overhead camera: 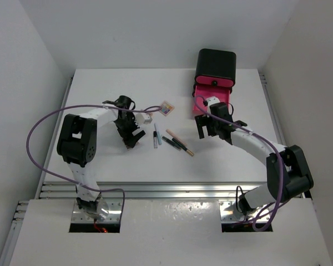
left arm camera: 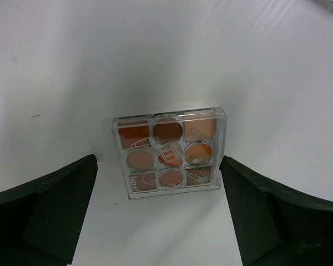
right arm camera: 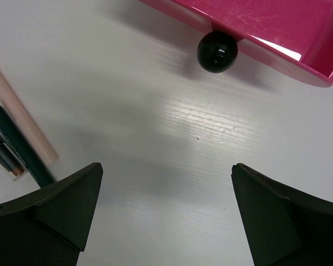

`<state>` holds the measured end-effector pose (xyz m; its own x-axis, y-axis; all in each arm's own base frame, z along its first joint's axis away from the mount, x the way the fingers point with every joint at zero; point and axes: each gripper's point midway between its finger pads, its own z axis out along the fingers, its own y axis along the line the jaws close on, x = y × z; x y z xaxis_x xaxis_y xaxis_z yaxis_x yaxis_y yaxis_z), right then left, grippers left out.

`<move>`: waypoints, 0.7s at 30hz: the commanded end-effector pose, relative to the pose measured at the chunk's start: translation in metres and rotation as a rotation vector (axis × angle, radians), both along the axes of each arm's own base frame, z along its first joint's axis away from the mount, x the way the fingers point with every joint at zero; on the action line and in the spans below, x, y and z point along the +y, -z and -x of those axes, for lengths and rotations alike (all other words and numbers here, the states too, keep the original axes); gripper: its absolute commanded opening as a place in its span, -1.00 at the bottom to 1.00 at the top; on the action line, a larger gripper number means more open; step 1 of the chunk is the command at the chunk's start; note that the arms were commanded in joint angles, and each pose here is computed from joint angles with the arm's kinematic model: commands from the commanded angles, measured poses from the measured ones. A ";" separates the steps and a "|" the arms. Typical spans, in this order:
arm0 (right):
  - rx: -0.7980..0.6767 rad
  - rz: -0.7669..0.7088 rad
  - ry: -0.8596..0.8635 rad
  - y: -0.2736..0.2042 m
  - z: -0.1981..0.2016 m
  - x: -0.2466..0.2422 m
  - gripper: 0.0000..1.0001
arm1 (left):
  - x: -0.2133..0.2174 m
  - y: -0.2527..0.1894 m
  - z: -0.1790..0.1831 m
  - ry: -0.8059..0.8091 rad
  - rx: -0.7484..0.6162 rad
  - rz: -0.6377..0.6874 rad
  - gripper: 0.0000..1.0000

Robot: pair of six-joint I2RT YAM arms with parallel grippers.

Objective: Organize the makeup

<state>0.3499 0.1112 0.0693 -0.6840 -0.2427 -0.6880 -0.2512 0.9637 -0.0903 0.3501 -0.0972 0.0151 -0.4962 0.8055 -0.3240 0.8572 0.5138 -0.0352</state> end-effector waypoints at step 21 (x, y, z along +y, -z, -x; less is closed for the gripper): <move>0.015 0.061 0.005 -0.014 -0.013 -0.003 1.00 | -0.028 -0.027 0.008 -0.096 -0.035 0.052 0.99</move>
<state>0.3504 0.1053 0.0676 -0.7224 -0.2717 -0.6358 -0.2477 0.9602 -0.1289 0.3343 -0.1122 0.0188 -0.5495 0.7794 -0.3011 0.8220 0.5688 -0.0279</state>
